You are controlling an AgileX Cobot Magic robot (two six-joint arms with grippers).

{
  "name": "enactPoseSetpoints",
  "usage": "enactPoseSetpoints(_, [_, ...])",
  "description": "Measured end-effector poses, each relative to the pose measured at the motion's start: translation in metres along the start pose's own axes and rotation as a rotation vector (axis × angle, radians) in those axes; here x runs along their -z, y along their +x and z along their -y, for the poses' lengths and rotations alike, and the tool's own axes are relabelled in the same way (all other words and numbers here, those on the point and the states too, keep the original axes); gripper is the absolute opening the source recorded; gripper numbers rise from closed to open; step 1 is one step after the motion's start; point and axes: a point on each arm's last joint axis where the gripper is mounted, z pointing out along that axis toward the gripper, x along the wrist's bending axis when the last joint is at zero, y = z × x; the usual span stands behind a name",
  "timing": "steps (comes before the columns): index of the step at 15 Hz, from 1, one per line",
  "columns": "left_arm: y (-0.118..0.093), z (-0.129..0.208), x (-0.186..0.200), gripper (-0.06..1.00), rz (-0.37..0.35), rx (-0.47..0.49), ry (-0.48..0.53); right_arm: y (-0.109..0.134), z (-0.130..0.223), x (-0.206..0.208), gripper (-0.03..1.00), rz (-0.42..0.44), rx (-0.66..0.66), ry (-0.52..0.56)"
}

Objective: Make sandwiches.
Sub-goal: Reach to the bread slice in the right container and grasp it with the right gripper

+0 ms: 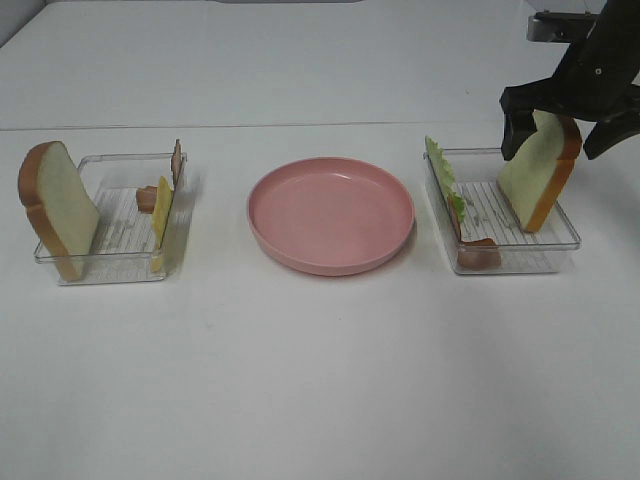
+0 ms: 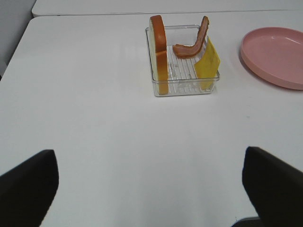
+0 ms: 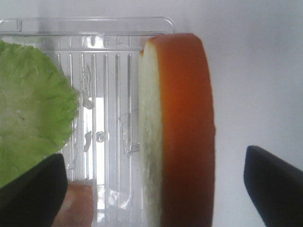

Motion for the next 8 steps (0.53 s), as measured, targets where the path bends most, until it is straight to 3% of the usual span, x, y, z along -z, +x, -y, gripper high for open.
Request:
enactPoseSetpoints(3, [0.0, -0.0001, 0.0, 0.98, 0.0, 0.0, -0.001, -0.0007, 0.0001, -0.0111, 0.94, 0.0, 0.007, 0.019])
enactPoseSetpoints(6, [0.0, -0.0001, 0.0, 0.98, 0.0, 0.0, -0.001, -0.0007, 0.0001, -0.012, 0.78, 0.0, 0.024, 0.02])
enactPoseSetpoints(7, [0.0, -0.0001, 0.0, 0.98, 0.0, 0.0, -0.001, -0.0007, 0.0001, -0.012, 0.65, 0.0, 0.024, 0.02])
enactPoseSetpoints(8, [0.0, -0.0001, 0.0, 0.98, 0.0, 0.0, -0.001, -0.0002, 0.0, -0.012, 0.37, -0.006, 0.021, 0.02])
